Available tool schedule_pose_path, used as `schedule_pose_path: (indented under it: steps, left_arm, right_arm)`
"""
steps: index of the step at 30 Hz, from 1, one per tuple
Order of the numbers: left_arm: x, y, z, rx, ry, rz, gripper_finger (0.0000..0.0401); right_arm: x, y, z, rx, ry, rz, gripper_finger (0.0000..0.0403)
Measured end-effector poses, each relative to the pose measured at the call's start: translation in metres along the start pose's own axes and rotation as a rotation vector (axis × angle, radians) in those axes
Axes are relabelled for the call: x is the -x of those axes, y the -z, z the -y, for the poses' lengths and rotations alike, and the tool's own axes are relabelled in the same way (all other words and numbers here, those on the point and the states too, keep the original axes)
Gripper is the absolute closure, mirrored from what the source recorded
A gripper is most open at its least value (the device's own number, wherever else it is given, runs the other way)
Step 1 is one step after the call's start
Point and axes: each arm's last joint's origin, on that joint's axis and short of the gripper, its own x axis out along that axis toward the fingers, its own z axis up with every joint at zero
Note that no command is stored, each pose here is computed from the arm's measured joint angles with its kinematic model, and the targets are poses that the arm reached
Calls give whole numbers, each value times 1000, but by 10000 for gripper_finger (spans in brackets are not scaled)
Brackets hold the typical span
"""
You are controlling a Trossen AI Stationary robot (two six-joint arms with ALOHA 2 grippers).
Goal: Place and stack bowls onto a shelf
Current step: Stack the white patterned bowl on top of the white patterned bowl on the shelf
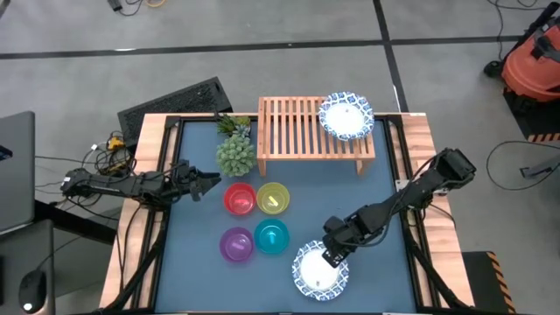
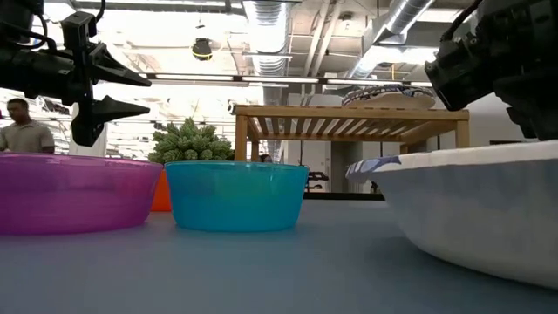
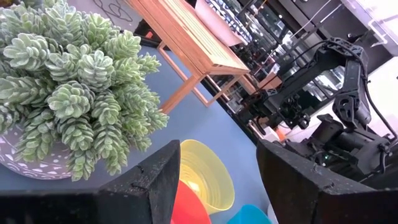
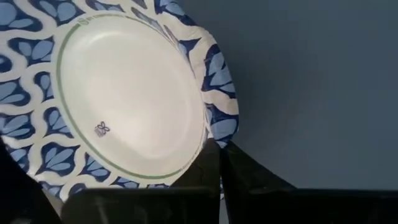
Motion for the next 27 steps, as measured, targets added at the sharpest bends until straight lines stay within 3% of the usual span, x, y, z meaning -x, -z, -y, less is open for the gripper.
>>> schedule_pose_path:
  steps: [6, 13, 17, 22, 27]
  left_arm:
    - [0, 0, 0, -1, 0, 1, 205]
    - [0, 0, 0, 2, -8, 1, 205]
    - [-1, 1, -1, 6, -12, -4, 205]
    - [-1, 2, -1, 4, -19, -9, 205]
    - [-2, 2, -1, 0, -28, -14, 205]
  right_arm:
    - [44, -4, -9, 23, -132, 80, 382]
    - [134, -26, 1, -76, -296, 324, 382]
    - [189, -39, 23, -216, -298, 545, 382]
    - [250, -50, 57, -295, -185, 791, 382]
    - [296, -58, 89, -391, -79, 950, 382]
